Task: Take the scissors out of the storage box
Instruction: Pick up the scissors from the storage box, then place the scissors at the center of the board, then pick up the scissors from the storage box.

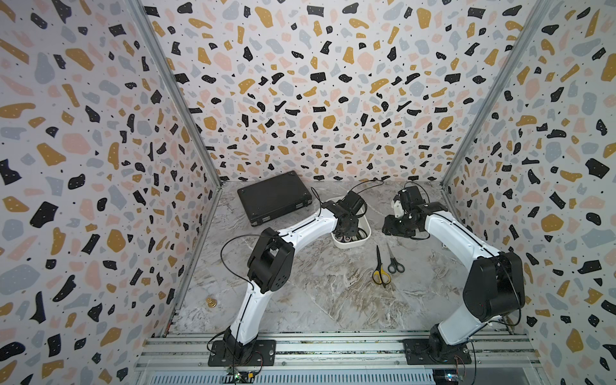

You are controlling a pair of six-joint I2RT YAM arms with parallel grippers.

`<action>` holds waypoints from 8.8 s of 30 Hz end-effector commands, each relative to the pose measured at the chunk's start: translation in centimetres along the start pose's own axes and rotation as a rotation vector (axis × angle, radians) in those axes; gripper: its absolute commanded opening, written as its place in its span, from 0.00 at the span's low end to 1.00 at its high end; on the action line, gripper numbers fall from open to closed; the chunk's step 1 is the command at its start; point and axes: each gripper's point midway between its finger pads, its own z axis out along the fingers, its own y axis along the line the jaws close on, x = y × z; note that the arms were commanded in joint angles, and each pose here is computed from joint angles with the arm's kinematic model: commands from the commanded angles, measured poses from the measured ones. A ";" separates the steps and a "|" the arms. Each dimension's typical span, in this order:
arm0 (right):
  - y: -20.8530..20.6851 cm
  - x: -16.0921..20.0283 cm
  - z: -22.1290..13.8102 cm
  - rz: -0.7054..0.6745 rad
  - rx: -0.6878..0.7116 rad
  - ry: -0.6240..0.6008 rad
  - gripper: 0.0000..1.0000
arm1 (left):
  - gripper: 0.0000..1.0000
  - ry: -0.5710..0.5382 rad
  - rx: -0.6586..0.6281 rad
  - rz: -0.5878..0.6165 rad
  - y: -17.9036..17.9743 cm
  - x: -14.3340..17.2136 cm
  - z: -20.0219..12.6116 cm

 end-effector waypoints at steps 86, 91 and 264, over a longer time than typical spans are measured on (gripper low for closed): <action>-0.5 2.1 -4.0 -0.031 0.016 -0.036 0.53 | 0.00 -0.080 0.107 -0.154 -3.3 16.8 -8.1; -0.8 2.7 -4.0 -0.035 0.022 -0.032 0.53 | 0.00 -0.036 0.106 -0.191 -4.2 18.9 -6.8; 4.4 -2.7 -1.5 -0.080 -0.060 -0.043 0.53 | 0.26 0.174 -0.079 0.163 8.9 -3.1 6.6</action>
